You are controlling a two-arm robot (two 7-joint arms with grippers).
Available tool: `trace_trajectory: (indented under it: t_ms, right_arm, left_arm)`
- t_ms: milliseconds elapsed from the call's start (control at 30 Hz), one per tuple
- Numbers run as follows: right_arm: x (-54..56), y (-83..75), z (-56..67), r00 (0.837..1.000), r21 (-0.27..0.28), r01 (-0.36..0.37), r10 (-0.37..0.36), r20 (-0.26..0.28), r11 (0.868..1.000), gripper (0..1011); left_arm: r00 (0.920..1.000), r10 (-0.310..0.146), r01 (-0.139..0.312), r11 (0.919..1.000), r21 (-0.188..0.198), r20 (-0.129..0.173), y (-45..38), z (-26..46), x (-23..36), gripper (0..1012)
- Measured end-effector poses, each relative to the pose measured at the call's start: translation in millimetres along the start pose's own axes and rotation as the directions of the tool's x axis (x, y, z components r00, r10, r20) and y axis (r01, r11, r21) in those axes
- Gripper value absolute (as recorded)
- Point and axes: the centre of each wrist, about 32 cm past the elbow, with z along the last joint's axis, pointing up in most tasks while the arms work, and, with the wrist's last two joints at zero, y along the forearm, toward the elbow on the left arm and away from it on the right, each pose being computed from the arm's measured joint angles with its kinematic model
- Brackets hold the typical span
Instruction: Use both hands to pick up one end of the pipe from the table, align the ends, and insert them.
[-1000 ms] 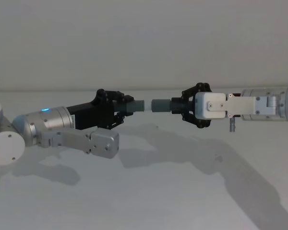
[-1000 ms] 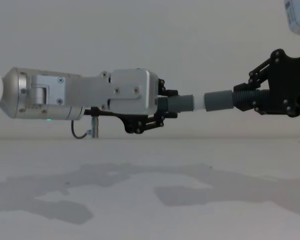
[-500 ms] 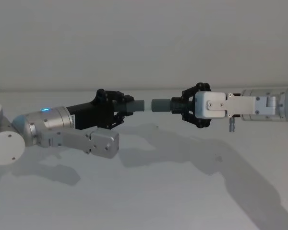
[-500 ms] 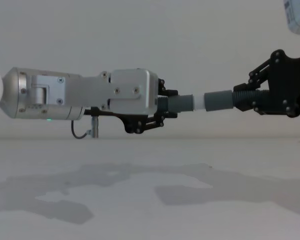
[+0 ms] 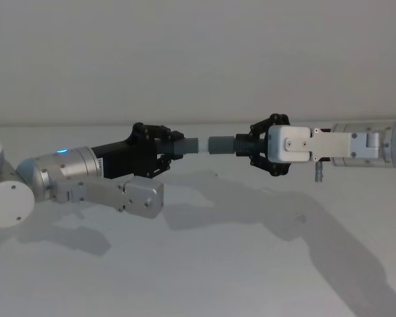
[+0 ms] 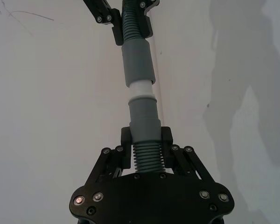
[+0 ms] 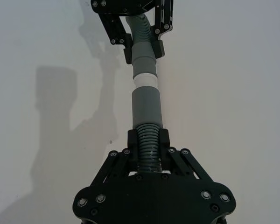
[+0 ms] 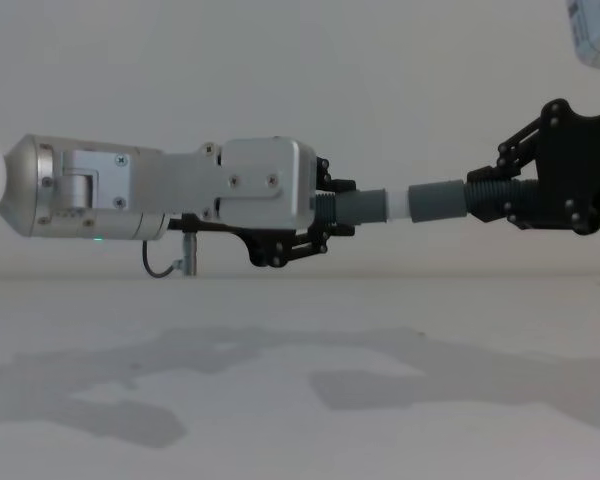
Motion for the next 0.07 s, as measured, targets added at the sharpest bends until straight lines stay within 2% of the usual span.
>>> trace_trajectory:
  t_ms: [67]
  right_arm:
    - [-0.1,0.0,0.0,1.000,0.000,0.000,0.000,0.000,1.000,234]
  left_arm:
    - [1.0000,0.000,0.000,1.0000,0.000,0.000,0.0,0.0,0.0,336]
